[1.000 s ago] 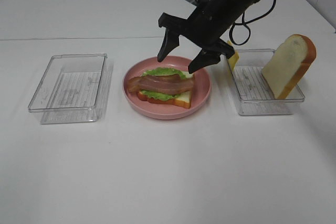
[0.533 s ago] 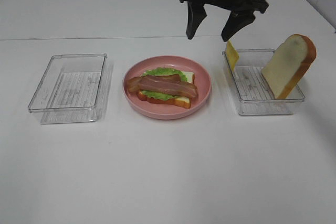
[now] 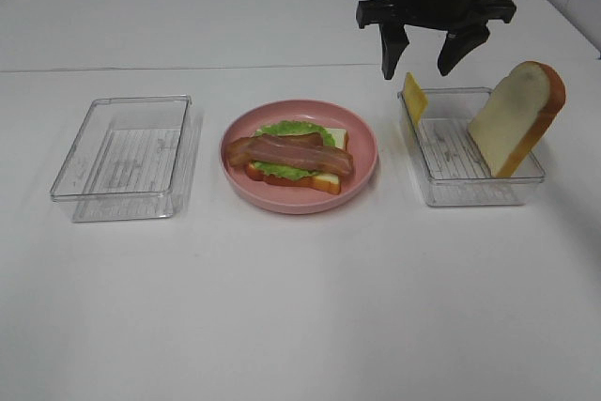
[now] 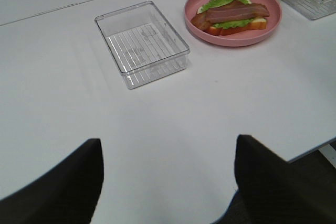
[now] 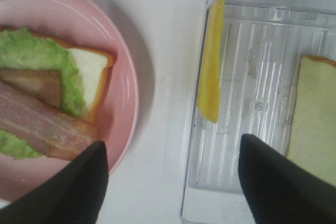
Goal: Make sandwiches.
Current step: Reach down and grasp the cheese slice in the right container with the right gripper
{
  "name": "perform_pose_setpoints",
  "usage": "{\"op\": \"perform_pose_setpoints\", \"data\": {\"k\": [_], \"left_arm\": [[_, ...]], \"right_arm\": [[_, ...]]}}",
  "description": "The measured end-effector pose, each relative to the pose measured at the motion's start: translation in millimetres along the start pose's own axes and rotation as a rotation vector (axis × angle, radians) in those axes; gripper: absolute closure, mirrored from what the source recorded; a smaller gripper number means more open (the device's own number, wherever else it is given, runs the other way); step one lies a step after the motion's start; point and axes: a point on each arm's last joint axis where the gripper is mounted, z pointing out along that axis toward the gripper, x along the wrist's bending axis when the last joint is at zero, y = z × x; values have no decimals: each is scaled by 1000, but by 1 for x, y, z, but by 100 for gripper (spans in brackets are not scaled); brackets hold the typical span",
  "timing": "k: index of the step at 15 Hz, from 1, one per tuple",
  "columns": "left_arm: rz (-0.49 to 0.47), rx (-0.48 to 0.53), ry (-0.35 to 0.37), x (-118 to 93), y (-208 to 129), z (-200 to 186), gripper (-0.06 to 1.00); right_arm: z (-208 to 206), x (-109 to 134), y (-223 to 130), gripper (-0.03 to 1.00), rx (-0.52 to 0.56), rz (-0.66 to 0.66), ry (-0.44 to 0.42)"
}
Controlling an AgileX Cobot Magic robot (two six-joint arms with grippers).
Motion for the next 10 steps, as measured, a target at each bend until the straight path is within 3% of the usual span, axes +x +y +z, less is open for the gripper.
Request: {"op": "perform_pose_setpoints", "data": {"k": [3,10], "left_arm": [[0,0,0,0,0,0,27],[0,0,0,0,0,0,27]], "right_arm": [[27,-23,10,31,-23,67,23],[59,-28,15,41,-43,47,14]]}}
